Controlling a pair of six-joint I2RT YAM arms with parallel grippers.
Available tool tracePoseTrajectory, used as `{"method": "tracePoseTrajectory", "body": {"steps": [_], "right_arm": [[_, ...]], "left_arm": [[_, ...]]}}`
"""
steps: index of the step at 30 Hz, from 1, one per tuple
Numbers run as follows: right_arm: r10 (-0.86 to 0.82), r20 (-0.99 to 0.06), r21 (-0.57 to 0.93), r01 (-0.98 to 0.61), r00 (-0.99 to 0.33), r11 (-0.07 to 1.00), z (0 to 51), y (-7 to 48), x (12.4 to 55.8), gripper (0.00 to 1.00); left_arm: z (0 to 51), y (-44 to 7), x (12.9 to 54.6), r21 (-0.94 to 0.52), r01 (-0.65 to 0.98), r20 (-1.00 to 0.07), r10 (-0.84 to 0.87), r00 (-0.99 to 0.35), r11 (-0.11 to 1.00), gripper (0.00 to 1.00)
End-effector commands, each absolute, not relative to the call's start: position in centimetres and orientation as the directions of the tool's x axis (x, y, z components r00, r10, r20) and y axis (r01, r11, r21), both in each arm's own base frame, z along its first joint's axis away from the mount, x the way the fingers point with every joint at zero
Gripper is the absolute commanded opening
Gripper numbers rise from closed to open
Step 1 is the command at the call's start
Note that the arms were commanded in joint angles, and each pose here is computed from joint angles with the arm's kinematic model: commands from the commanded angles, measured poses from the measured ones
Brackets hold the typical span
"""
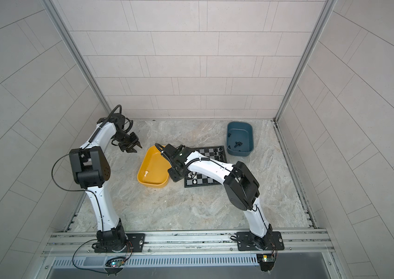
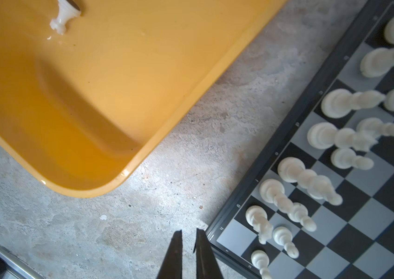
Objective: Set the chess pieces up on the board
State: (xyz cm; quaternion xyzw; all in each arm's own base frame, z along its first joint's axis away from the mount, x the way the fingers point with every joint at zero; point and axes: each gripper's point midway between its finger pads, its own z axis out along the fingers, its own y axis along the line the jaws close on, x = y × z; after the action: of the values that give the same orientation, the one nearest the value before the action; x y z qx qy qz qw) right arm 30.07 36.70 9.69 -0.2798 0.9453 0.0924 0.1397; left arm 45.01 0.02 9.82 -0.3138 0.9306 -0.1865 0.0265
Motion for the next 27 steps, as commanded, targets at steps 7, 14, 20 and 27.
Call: {"method": "tracePoseTrajectory", "body": {"steps": [7, 14, 20, 27], "right_arm": [[-0.541, -0.29, 0.114, -0.59, -0.789, 0.799, 7.3, 40.2, 30.4, 0.15], [-0.521, -0.329, 0.198, -0.597, -0.787, 0.777, 7.6, 44.8, 29.7, 0.23], [-0.484, -0.363, 0.292, -0.591, -0.796, 0.752, 8.3, 49.6, 28.3, 0.29], [-0.489, -0.417, 0.304, -0.625, -0.766, 0.719, 11.1, 49.8, 27.2, 0.49]], "left_arm": [[8.0, -4.6, 46.6, -0.404, -0.535, 0.156, -0.52, -0.84, 0.742, 0.42], [8.3, -6.4, 45.9, -0.439, -0.511, 0.197, -0.476, -0.857, 0.739, 0.42], [8.2, -6.8, 44.6, -0.433, -0.499, 0.234, -0.441, -0.867, 0.751, 0.42], [11.8, -6.5, 43.8, -0.45, -0.463, 0.152, -0.445, -0.883, 0.764, 0.42]]}}
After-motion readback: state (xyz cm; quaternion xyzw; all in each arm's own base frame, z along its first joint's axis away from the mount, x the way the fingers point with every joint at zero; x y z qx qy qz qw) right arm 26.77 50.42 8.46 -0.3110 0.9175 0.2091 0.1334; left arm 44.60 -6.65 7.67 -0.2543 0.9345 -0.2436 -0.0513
